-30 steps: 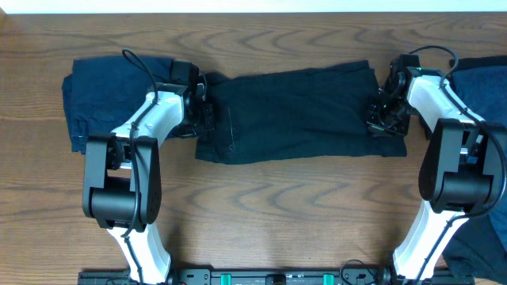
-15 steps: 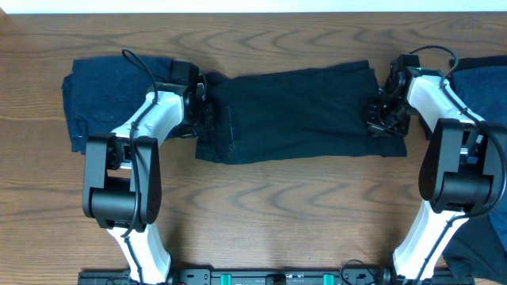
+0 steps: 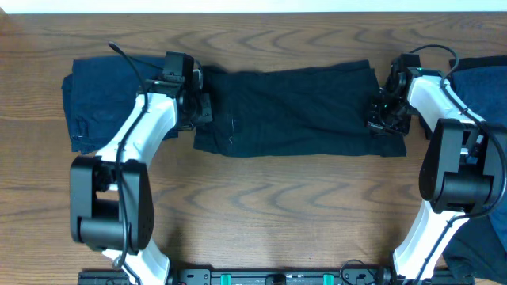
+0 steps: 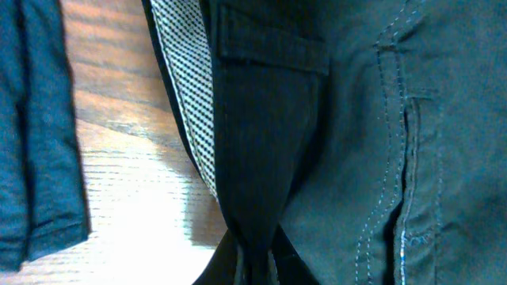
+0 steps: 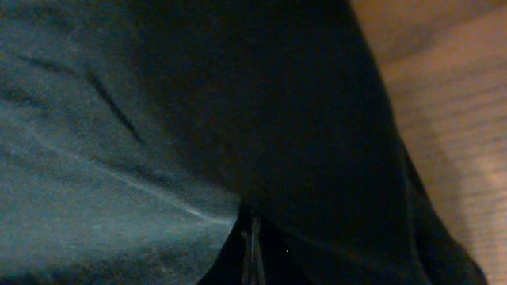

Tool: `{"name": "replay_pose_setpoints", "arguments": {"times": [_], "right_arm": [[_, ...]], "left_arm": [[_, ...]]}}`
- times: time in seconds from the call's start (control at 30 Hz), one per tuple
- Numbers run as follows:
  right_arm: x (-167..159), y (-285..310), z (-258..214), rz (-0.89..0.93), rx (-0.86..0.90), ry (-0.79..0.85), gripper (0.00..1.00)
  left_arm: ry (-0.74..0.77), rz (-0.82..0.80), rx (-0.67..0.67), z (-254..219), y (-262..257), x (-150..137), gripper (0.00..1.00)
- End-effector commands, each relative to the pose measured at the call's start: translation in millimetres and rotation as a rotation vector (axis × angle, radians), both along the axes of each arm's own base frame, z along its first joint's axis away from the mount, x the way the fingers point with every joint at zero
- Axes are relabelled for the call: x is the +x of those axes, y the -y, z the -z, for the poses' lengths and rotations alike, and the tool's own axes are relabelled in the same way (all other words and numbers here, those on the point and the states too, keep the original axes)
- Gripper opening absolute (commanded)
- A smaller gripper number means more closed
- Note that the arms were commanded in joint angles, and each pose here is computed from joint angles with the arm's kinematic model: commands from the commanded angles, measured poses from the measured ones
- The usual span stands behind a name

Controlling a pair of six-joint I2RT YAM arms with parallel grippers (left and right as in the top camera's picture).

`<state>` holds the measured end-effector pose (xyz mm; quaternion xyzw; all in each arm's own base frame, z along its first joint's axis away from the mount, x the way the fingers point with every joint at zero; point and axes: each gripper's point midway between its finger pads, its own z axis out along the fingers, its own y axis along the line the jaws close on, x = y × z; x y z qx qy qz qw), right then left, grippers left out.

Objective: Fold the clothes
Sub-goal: 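Lift the pants' right end with the right gripper and carry it leftward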

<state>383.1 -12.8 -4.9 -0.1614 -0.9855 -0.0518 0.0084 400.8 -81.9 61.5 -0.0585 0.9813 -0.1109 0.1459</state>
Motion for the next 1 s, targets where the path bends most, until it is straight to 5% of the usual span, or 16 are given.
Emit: {"name": "replay_pose_setpoints", "arguments": {"times": [0.0, 0.37, 0.63, 0.97], "right_arm": [[1.8, 2.4, 9.8, -0.070, 0.010, 0.004, 0.02], [28.5, -85.0, -122.8, -0.189, 0.497, 0.345, 0.01], [8.0, -143.0, -111.6, -0.315, 0.535, 0.268, 0.01], [-21.4, -204.3, -62.0, -0.401, 0.364, 0.124, 0.01]], "left_arm": [[0.036, -0.028, 0.012, -15.5, -5.6, 3.3, 0.06], [0.059, -0.024, 0.011, -35.3, -5.8, 1.8, 0.06], [0.050, -0.011, 0.017, -45.3, -6.2, -0.7, 0.06], [0.054, 0.013, 0.026, -63.0, -5.9, 1.3, 0.06]]}}
